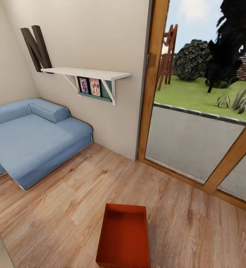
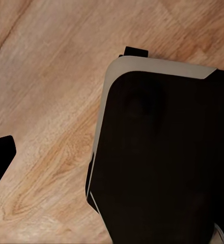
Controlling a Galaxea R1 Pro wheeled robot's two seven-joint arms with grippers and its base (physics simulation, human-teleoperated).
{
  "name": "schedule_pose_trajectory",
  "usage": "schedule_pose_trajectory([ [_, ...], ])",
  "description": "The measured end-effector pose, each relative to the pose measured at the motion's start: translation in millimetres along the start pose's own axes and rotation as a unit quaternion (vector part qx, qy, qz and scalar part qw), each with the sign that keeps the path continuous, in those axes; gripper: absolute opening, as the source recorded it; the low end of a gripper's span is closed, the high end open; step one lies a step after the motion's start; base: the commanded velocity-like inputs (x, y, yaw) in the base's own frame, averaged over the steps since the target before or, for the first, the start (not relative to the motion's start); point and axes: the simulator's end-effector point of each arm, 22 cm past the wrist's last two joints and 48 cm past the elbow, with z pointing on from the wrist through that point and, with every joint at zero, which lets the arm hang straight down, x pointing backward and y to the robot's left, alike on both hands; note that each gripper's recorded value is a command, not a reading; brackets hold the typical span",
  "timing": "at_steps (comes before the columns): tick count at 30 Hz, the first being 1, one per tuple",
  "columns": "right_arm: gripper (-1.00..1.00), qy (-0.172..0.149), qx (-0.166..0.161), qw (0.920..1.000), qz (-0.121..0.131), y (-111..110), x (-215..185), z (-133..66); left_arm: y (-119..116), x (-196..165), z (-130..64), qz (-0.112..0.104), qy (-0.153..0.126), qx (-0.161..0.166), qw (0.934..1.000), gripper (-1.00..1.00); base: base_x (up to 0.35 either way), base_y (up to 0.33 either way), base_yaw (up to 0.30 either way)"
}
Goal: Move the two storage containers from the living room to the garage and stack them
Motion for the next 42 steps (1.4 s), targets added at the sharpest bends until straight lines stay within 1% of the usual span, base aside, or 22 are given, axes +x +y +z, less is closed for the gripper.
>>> schedule_pose_trajectory([
  [42,1.00,0.034,0.000,0.9994,-0.002,0,26,-0.9,5,27,2.2,0.004,0.033,-0.006,0.9994,1.00,0.000,0.000,0.000],
])
